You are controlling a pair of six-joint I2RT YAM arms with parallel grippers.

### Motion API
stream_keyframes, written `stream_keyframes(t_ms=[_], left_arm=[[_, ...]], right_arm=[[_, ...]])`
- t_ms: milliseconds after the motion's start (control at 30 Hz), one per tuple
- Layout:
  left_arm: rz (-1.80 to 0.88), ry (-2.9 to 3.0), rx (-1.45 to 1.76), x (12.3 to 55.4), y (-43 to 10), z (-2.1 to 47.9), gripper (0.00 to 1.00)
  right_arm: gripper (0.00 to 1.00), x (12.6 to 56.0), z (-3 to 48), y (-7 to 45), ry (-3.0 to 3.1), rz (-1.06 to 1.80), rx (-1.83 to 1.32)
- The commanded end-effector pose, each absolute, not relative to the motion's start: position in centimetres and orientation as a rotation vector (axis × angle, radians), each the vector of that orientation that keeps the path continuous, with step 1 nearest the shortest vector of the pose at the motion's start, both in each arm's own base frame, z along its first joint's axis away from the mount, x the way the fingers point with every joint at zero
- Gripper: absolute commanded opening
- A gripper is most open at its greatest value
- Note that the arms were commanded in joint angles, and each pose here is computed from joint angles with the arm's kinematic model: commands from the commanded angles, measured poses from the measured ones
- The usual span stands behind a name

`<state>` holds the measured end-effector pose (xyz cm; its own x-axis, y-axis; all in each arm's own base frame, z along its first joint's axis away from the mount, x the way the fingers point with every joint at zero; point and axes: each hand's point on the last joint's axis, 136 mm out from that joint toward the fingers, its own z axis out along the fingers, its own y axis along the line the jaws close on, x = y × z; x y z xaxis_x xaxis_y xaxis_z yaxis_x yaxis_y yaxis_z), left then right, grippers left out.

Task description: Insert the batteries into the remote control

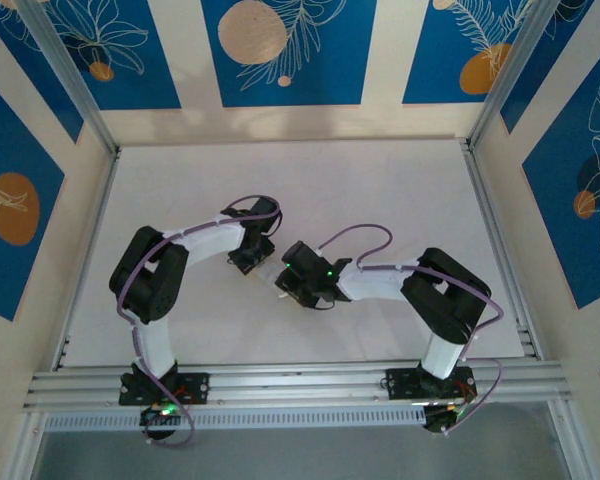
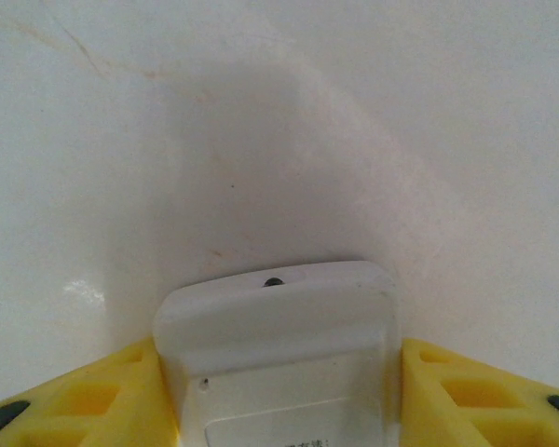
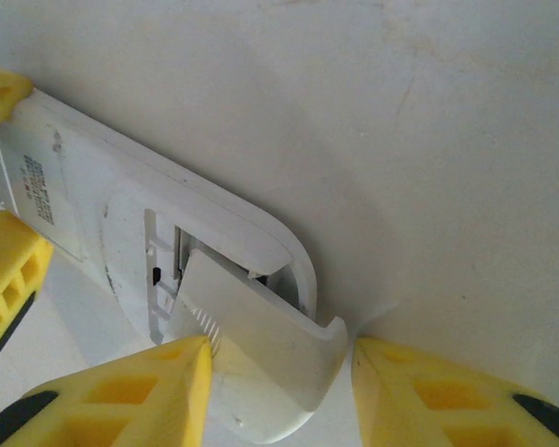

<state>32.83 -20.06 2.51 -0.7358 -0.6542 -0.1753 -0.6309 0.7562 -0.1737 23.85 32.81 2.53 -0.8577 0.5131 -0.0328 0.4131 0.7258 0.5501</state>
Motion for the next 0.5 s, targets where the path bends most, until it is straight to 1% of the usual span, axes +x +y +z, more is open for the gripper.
stream_keyframes(t_ms=[0, 167, 333, 467], left_arm=[[-0.133, 2.785, -1.018, 31.0, -20.2, 2.6, 0.52], [-0.138, 2.790, -1.003, 31.1, -20.3, 2.6, 0.52], [-0.132, 2.797, -0.985, 31.1, -20.3, 2.7, 0.52], [-0.129, 2.802, -0.972, 31.1, -20.3, 2.7, 0.52]], right_arm=[[0.43, 23.4, 1.5, 32.2, 2.782, 0.718, 0.787], [0.40, 23.6, 1.4, 31.5, 2.793, 0.630, 0.729], [0.36, 24.2, 1.8, 31.6, 2.805, 0.573, 0.570], [0.35, 24.4, 2.0, 31.3, 2.800, 0.520, 0.513]])
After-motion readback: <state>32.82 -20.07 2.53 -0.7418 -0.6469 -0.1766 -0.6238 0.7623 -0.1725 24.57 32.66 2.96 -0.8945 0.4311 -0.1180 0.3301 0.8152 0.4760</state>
